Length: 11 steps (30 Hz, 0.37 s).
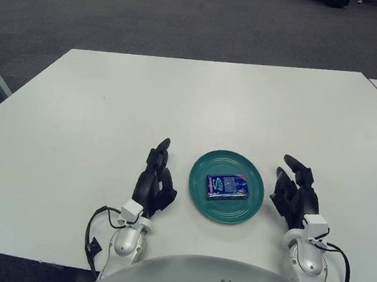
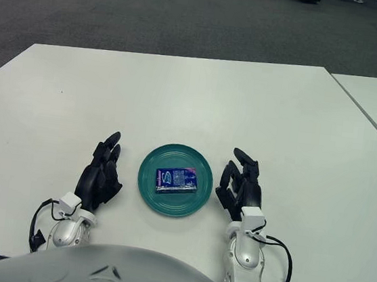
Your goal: Put the gum into the plate.
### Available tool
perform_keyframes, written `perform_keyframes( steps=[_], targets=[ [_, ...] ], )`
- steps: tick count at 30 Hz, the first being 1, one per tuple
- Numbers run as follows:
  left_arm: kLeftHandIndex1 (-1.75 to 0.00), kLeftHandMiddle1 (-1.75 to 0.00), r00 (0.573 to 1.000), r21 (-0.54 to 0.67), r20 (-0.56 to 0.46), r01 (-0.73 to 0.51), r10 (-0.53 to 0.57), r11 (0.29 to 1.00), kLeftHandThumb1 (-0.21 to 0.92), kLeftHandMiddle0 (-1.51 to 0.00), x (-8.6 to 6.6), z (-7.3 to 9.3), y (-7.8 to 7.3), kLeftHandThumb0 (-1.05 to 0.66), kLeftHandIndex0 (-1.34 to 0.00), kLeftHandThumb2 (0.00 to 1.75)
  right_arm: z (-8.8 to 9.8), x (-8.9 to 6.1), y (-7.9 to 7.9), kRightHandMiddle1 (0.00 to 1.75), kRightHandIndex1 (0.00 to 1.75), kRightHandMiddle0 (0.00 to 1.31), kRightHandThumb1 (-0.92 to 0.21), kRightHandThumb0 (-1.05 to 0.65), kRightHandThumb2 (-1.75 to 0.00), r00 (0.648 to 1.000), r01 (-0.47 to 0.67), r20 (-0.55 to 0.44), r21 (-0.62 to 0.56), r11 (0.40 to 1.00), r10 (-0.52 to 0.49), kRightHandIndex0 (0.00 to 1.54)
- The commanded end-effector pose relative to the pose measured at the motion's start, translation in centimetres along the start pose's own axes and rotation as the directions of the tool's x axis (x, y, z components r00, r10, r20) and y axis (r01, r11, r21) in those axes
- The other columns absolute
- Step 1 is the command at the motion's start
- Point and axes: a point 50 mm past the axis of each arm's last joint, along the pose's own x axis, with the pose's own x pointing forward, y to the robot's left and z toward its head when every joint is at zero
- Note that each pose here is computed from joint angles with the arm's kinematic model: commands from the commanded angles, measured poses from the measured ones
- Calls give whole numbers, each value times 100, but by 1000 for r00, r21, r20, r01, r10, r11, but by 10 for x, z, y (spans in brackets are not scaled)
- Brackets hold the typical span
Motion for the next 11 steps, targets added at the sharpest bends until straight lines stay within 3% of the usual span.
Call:
perform_keyframes(
  steps=[1, 11],
  targets=[
    [-43, 0, 999, 24, -52, 7, -6, 1000, 92, -8, -3, -7, 4, -95, 0, 101, -15, -16, -4, 80, 16, 0, -92, -73, -87, 995, 1, -100, -25, 1000, -4, 40],
    [-52, -2, 998, 31, -49, 28, -27, 999, 92, -11, -2, -7, 6, -96, 0, 103, -16, -18, -2, 84, 16, 0, -92, -75, -87, 995, -3, -102, -32, 999, 0, 40]
  ],
)
